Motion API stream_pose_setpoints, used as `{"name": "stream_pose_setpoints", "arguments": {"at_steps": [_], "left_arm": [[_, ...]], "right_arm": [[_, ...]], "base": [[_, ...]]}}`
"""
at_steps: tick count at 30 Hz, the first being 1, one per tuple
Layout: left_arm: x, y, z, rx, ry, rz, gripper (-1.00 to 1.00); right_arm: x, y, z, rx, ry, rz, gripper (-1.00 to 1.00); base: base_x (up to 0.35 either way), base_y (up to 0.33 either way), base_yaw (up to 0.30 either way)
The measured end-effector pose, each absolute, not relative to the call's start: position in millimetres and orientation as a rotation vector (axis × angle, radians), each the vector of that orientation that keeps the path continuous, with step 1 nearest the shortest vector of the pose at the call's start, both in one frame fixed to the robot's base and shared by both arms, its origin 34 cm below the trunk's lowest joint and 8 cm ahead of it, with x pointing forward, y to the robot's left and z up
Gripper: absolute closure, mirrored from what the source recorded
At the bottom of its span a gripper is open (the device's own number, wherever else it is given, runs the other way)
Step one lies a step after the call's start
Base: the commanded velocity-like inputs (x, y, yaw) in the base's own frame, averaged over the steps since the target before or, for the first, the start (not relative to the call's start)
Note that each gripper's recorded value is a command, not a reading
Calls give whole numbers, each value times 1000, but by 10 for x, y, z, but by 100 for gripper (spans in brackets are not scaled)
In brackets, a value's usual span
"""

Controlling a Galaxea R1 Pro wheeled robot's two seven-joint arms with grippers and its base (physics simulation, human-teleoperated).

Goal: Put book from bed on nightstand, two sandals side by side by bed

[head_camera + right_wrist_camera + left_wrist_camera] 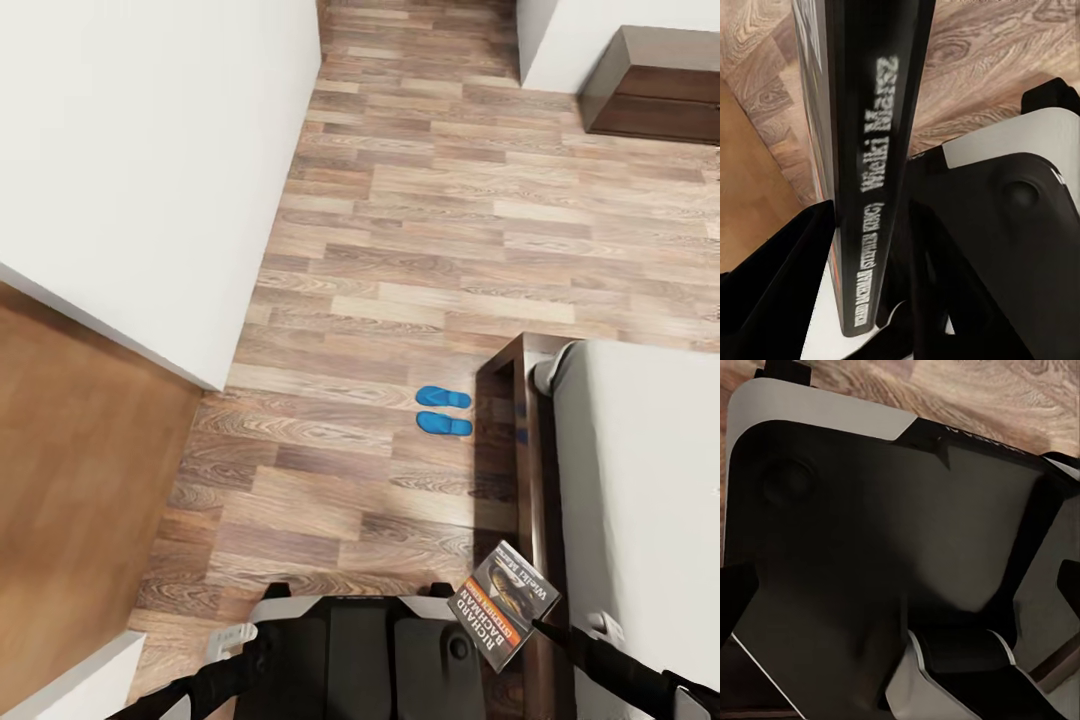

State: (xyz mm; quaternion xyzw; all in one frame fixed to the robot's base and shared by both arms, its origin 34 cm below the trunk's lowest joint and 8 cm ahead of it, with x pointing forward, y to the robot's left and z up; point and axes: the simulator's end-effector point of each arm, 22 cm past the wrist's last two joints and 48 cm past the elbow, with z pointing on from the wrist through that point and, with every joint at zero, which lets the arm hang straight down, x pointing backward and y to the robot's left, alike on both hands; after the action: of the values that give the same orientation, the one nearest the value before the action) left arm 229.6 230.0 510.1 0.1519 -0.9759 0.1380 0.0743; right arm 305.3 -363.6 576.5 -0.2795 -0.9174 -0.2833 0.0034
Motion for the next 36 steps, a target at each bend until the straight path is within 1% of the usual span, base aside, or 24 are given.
{"name": "stream_pose_setpoints", "arguments": {"at_steps": [23,27,31,36], "left_arm": [[2418,2207,5158,457,-2950,445,-100],[2447,2197,5167,458,-2955,451,-100],[2468,2199,5172,461,-2959,450,-100],[2474,2201,5175,462,-2960,450,-100]], "right_arm": [[3277,-3530,5881,-861,-2888,-993,100],[3371,-3258,5962,-867,-2858,-1137,100],[3358,-3072,5966,-871,-2836,-1179,100],[3348,-3042,5966,-872,-2832,-1182,100]], "base": [[0,0,-200],[0,0,-198],[0,0,-119],[0,0,-24]]}}
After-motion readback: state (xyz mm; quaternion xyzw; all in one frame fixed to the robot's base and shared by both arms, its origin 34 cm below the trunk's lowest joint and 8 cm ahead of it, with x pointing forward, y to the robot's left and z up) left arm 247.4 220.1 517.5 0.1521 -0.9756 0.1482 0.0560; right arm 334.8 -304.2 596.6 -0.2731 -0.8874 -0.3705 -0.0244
